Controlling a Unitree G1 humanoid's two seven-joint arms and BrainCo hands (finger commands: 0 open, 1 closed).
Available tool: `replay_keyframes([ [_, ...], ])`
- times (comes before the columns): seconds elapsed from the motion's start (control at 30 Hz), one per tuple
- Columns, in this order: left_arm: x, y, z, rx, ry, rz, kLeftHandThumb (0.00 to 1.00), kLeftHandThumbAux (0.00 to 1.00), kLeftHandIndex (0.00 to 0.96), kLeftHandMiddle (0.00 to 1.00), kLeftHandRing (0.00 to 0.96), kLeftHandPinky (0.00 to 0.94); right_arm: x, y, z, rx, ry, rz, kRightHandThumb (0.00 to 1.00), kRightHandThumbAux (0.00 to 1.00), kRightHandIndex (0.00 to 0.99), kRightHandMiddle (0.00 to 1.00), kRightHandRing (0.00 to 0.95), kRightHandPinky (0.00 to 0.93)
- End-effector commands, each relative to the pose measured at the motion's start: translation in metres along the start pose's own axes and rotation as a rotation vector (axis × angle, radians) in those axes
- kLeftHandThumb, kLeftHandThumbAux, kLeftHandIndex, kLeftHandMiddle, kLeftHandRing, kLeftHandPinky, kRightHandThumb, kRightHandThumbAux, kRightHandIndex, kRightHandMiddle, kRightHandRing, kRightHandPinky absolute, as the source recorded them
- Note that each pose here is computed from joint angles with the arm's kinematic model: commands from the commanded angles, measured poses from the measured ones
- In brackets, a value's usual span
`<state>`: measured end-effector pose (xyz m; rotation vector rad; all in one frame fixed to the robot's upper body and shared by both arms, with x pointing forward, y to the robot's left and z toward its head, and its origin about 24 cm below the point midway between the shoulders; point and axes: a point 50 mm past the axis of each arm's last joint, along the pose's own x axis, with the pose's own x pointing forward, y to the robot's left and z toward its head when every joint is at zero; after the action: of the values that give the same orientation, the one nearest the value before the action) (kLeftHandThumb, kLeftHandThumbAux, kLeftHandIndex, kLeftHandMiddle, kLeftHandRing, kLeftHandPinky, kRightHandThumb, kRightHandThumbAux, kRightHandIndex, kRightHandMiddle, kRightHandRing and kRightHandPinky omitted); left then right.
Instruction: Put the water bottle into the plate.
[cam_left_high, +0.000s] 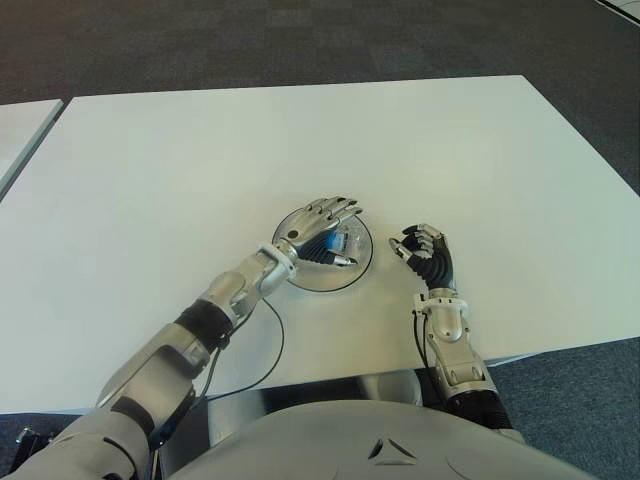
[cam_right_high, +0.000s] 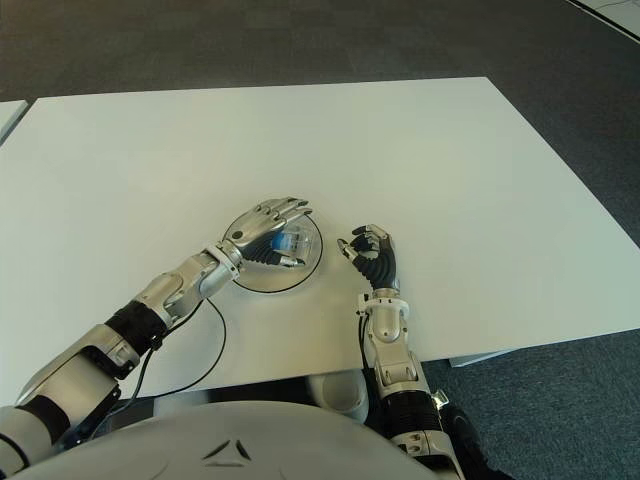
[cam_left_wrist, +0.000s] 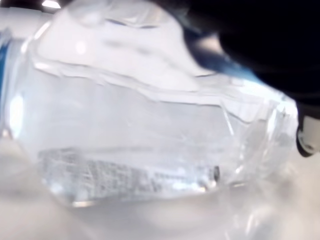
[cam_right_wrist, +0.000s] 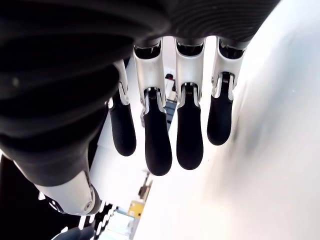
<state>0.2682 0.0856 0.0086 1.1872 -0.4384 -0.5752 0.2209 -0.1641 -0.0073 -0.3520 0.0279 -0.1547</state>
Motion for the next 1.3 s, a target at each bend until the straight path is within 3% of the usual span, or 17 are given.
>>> replay_keyframes([
  [0.03,-0.011,-0.001,-0.009,-0.063,0.044,0.047,0.0,0.38,0.0,0.0,0.0,0.0,-0.001,0.002,-0.002,0.002,0.026,0.001,0.703,0.732,0.426,0.578,0.549,0.459],
  [0.4,-0.024,0.01,-0.012,-0.256,0.062,0.259,0.0,0.374,0.0,0.0,0.0,0.0,-0.001,0.002,-0.002,0.005,0.019,0.003,0.703,0.732,0.427,0.572,0.554,0.491],
  [1.0,-0.038,0.012,-0.026,-0.572,0.077,0.558,0.0,0.429,0.0,0.0,0.0,0.0,0.0,0.002,-0.003,0.003,0.016,-0.001,0.703,0.732,0.427,0.573,0.553,0.503],
  [1.3,-0.048,0.01,-0.028,-0.856,0.12,0.689,0.003,0.408,0.0,0.0,0.0,0.0,0.0,0.002,-0.003,0.0,0.019,-0.001,0.704,0.732,0.427,0.572,0.553,0.491],
])
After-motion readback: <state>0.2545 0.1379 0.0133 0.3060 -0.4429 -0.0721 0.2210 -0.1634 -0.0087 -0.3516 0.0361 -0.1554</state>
